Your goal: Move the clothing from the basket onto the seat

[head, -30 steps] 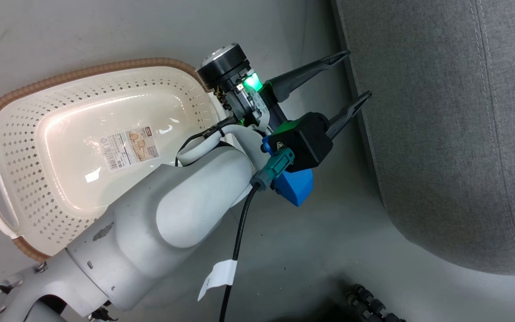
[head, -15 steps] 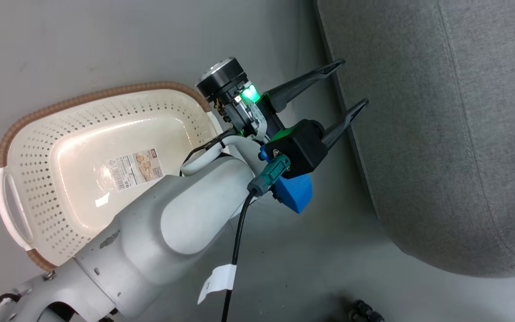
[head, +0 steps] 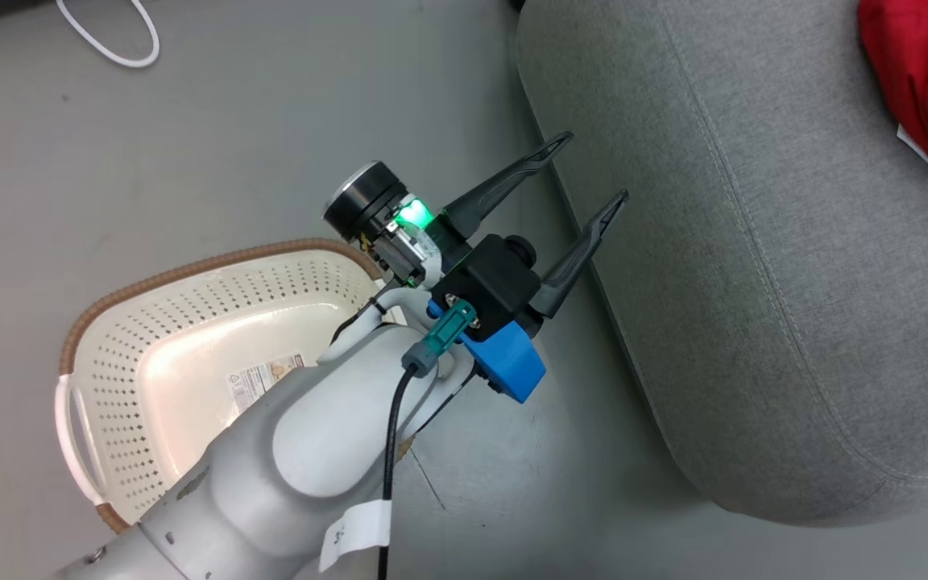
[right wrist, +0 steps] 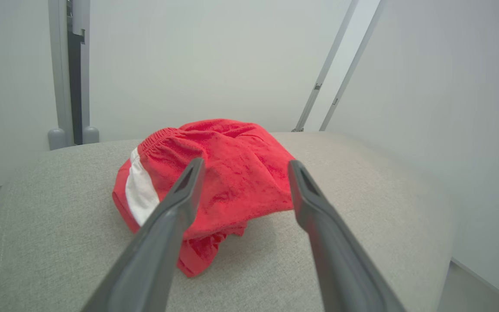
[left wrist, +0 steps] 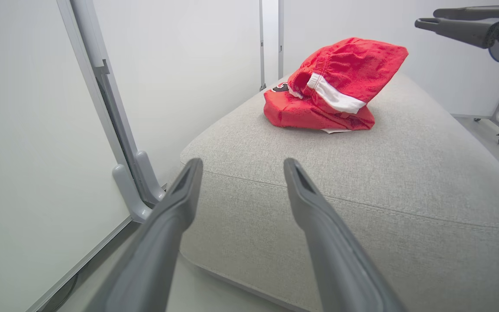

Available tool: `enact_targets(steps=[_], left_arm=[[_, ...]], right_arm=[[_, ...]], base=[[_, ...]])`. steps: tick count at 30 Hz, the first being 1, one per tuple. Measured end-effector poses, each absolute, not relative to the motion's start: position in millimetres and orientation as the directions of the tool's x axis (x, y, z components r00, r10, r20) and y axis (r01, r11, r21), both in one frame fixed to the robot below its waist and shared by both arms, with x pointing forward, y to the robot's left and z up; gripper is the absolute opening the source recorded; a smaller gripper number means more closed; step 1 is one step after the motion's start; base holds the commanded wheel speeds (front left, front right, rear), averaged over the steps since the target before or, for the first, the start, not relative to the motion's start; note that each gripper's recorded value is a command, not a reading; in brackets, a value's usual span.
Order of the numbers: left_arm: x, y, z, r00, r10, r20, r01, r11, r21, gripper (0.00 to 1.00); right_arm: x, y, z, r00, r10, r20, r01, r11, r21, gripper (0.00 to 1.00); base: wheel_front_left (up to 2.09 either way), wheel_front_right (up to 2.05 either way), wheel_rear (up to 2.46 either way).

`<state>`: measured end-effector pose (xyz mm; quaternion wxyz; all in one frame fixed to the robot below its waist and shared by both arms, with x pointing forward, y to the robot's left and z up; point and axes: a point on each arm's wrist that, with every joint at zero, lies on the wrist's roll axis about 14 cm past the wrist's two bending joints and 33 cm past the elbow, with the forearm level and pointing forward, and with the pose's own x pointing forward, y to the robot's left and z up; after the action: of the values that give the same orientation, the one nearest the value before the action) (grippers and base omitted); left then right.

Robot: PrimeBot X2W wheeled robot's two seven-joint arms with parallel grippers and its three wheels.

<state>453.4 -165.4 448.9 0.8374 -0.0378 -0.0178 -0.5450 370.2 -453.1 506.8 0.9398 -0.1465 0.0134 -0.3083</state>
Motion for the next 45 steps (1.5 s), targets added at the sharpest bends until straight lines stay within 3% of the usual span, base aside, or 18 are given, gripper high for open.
enact_targets(steps=[14, 23, 31, 45], left_arm=[[477, -67, 518, 0.722, -0.672, 0.169, 0.685, 0.727, -0.038, 1.0], [476, 29, 531, 0.885, -0.433, 0.169, 0.446, 0.894, -0.044, 1.0], [449, 96, 536, 0.953, -0.251, 0.168, 0.263, 0.963, -0.052, 1.0], [387, 159, 535, 0.983, -0.086, 0.165, 0.102, 0.991, -0.091, 1.0]], right_arm=[[422, -341, 558, 0.943, -0.252, 0.215, 0.295, 0.934, -0.201, 1.0], [445, -257, 566, 0.968, -0.036, 0.247, 0.071, 0.988, -0.137, 1.0], [441, -206, 566, 0.966, 0.073, 0.248, -0.057, 0.996, -0.071, 1.0], [414, -168, 543, 0.975, 0.121, 0.187, -0.128, 0.992, 0.025, 1.0]], base=[[0.0, 0.0, 0.0], [0.0, 0.0, 0.0], [0.0, 0.0, 0.0], [0.0, 0.0, 0.0]])
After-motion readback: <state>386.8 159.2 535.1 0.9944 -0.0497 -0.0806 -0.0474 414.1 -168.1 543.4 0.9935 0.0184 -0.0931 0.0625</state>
